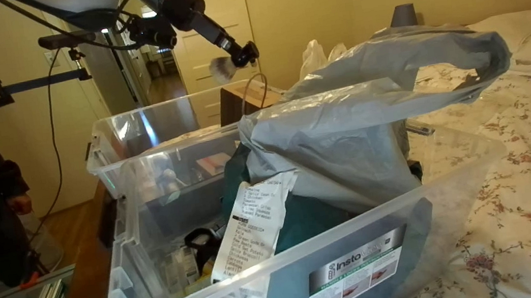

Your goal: Take the brush out of the container on the left and put it in the container on the right.

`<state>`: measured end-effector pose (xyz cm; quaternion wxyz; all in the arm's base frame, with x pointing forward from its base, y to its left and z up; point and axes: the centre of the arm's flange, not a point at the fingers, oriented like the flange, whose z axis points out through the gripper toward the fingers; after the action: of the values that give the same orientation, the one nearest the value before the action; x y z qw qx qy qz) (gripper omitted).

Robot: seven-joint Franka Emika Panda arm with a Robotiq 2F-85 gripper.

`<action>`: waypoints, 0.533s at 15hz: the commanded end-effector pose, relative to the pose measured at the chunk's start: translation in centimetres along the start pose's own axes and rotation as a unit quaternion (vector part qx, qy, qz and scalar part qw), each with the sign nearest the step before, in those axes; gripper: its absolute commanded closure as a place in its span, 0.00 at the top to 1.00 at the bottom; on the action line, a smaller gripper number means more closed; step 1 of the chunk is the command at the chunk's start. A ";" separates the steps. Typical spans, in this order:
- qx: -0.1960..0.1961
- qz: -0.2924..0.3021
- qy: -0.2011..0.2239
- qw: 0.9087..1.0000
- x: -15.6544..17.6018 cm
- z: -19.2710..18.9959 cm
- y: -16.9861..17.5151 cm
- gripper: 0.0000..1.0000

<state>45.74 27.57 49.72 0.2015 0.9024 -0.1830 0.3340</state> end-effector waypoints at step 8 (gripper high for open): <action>0.118 -0.193 -0.043 0.973 5.7 7.9 3.5 0.16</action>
<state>50.18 22.43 49.93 0.1667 0.9368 -0.0261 0.3065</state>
